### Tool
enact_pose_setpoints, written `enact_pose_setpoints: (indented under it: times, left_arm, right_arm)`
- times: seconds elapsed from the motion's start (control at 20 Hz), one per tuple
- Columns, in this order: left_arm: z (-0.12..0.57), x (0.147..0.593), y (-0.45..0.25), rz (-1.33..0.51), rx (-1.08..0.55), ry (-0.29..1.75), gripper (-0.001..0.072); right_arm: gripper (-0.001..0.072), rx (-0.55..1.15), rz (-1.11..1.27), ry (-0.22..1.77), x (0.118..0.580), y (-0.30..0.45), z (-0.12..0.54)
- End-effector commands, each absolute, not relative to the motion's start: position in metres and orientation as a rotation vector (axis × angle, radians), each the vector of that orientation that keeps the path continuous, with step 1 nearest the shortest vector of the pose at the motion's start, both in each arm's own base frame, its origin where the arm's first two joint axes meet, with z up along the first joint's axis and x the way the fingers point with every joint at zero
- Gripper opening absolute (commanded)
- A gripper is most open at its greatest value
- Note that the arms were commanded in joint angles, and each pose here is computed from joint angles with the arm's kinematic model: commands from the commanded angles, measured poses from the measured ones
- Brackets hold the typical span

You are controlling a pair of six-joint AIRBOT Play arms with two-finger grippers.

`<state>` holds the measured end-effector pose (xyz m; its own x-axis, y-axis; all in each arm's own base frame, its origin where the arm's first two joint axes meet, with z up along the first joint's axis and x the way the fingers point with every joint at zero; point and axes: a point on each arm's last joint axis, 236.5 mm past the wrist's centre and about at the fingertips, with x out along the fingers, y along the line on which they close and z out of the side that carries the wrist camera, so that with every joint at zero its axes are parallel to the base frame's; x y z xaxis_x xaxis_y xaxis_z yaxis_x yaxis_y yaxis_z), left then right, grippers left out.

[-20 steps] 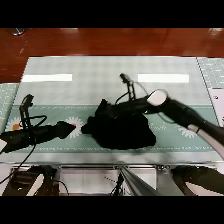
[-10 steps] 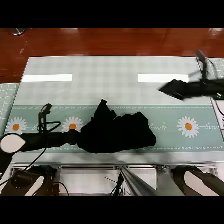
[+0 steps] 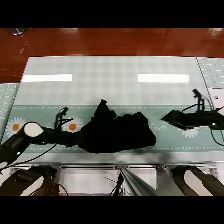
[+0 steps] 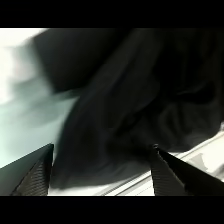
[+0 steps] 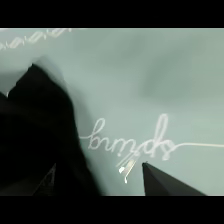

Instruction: Fold the shirts.

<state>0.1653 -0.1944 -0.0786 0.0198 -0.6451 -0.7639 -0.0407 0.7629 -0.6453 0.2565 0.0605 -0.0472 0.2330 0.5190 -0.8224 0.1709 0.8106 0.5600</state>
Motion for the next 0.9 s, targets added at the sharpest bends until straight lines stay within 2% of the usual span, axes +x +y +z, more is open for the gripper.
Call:
enact_pose_setpoints:
  times: [0.0,0.25,0.55,0.6,0.65,0.7,0.75,0.85]
  left_arm:
    - [-0.086,0.172,-0.217,-0.577,-0.620,1.499,0.0040]
    - [-0.071,0.186,-0.223,-0.624,-0.601,1.460,0.0028]
    - [-0.068,0.189,-0.224,-0.624,-0.603,1.453,0.0028]
    - [-0.068,0.189,-0.224,-0.624,-0.603,1.453,0.0028]
    - [-0.068,0.189,-0.224,-0.625,-0.603,1.454,0.0028]
    - [-0.068,0.189,-0.224,-0.624,-0.604,1.454,0.0028]
    - [-0.068,0.189,-0.224,-0.623,-0.605,1.454,0.0028]
    - [-0.063,0.193,-0.224,-0.624,-0.617,1.448,0.0028]
  right_arm:
    - [0.0619,0.580,0.316,1.366,0.253,0.092,-0.061]
    - [0.0619,0.663,0.333,1.354,0.280,0.130,-0.075]
    - [0.0610,0.629,0.399,1.464,0.289,0.169,-0.100]
    - [0.0545,0.631,0.413,1.484,0.287,0.175,-0.102]
    - [0.0405,0.637,0.421,1.496,0.286,0.180,-0.103]
    - [0.0231,0.641,0.427,1.498,0.285,0.182,-0.103]
    - [0.0020,0.651,0.434,1.494,0.286,0.185,-0.100]
    - [0.0024,0.632,0.515,1.476,0.295,0.190,-0.079]
